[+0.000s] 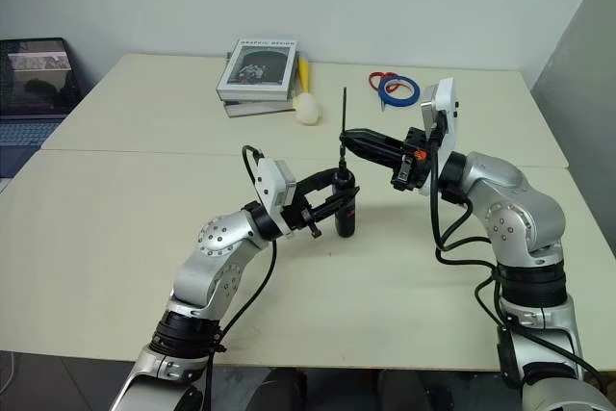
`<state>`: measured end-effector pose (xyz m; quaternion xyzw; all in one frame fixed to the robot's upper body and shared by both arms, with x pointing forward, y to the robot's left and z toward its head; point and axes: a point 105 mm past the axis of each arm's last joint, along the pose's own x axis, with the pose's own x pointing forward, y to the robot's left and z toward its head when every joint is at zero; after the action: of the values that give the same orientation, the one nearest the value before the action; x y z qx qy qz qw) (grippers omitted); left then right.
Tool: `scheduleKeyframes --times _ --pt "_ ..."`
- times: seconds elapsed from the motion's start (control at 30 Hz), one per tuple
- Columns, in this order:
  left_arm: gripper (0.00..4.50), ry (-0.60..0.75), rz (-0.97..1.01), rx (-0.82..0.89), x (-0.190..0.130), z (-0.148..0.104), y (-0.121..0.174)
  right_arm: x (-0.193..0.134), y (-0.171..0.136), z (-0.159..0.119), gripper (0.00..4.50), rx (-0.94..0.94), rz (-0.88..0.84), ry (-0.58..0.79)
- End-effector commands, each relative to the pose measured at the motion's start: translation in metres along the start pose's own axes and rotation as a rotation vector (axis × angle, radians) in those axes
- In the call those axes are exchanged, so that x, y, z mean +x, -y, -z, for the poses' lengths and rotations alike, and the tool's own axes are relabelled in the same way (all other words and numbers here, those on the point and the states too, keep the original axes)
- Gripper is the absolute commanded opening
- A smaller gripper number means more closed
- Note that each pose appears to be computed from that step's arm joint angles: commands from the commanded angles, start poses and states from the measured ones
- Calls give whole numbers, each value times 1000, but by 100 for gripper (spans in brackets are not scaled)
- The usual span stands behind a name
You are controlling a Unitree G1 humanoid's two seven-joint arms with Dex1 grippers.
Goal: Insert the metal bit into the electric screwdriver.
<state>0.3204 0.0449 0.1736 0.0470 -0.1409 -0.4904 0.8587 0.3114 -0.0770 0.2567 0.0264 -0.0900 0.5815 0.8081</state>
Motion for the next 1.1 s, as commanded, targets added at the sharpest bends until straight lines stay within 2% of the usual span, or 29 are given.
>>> scheduleKeyframes --times 0.03,0.7,1.1 --pt "165 3 -1 36 0 -6 -2 3 -7 -13 0 -53 -23 22" --pt "165 -1 -3 37 0 -5 -2 -8 -1 -13 0 -53 -2 27" --pt "165 -4 -5 37 0 -4 -3 -3 -5 -2 0 -61 -27 0"
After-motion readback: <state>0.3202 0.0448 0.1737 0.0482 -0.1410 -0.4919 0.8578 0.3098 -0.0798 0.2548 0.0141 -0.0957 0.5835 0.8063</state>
